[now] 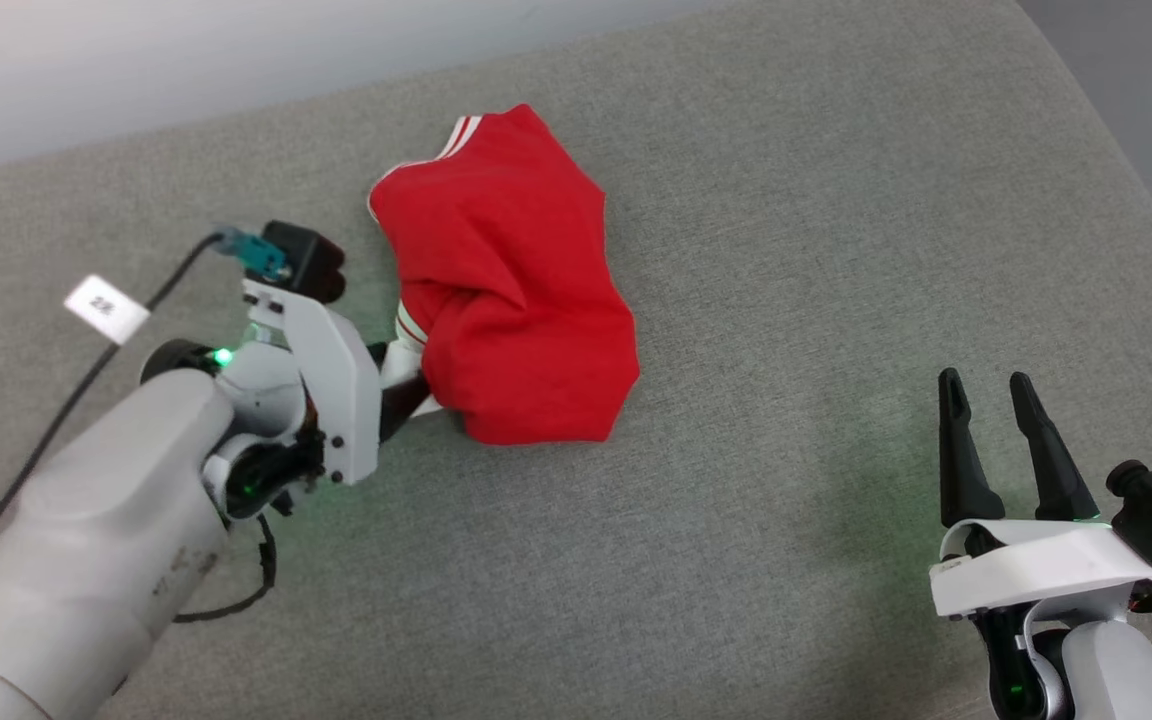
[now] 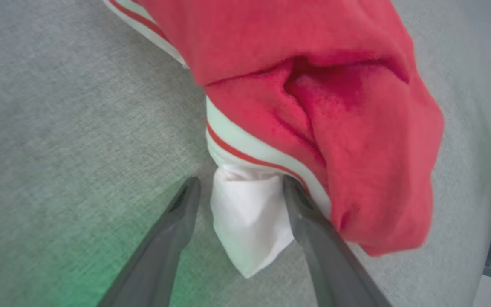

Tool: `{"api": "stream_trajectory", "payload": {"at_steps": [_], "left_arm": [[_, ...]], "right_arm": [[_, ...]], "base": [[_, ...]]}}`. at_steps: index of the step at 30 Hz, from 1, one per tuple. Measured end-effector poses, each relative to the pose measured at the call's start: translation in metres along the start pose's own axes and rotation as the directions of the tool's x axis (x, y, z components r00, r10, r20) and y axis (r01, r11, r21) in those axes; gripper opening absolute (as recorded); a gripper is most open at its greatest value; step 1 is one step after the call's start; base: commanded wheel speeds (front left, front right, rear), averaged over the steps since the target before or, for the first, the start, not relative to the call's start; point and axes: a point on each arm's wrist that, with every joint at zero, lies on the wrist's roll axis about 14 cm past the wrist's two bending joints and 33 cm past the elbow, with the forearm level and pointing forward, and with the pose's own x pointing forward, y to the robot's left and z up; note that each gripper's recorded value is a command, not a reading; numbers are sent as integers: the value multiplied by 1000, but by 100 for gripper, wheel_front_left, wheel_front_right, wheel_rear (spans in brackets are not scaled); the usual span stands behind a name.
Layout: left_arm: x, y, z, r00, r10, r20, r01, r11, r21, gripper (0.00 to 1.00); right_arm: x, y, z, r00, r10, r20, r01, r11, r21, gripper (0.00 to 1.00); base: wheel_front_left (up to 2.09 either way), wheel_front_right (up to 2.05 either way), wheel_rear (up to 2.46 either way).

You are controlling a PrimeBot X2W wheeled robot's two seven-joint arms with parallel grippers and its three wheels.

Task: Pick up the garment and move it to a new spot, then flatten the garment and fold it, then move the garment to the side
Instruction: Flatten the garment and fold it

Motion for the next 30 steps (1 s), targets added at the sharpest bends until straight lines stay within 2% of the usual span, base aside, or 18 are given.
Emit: {"api": "stream_trajectory", "payload": {"at_steps": [2, 3, 4, 5, 6, 11, 20, 25, 30], "left_arm": [[1, -3, -2, 1000, -6, -13, 7, 1000, 19, 86], [2, -4, -2, 1000, -8, -17, 8, 1000, 18, 75], [2, -5, -4, 1000, -10, -26, 10, 1000, 22, 49], [2, -6, -6, 999, -11, -33, 12, 1000, 26, 31], [3, -6, -7, 999, -14, -36, 15, 1000, 24, 0], [-2, -8, 1, 1000, -15, 3, 15, 1000, 23, 0], [-47, 9, 69, 972, 42, 233, -59, 996, 66, 0], [-80, 26, 88, 944, 96, 315, -126, 989, 77, 0], [-112, 60, 87, 918, 208, 338, -257, 960, 107, 0]], "right_arm": [[0, 1, 0, 1000, 3, 0, -3, 1000, 0, 100], [0, 1, 0, 1000, 3, -1, -3, 1000, 0, 100], [-1, 1, 0, 1000, 4, -1, -4, 1000, 1, 100], [-1, 2, 0, 1000, 5, -1, -5, 1000, 1, 100], [-1, 2, 0, 1000, 6, 0, -6, 1000, 1, 100], [-1, 1, 0, 1000, 3, 1, -3, 1000, 5, 100], [4, 22, -6, 998, 60, -9, -59, 998, 27, 100], [7, 33, -5, 996, 93, -5, -93, 995, 32, 100], [7, 40, -5, 994, 112, -3, -111, 993, 39, 100]], "base": [[0, 0, 0], [0, 0, 0], [0, 0, 0], [0, 0, 0], [0, 0, 0], [0, 0, 0], [0, 0, 0], [0, 0, 0], [0, 0, 0]]}}
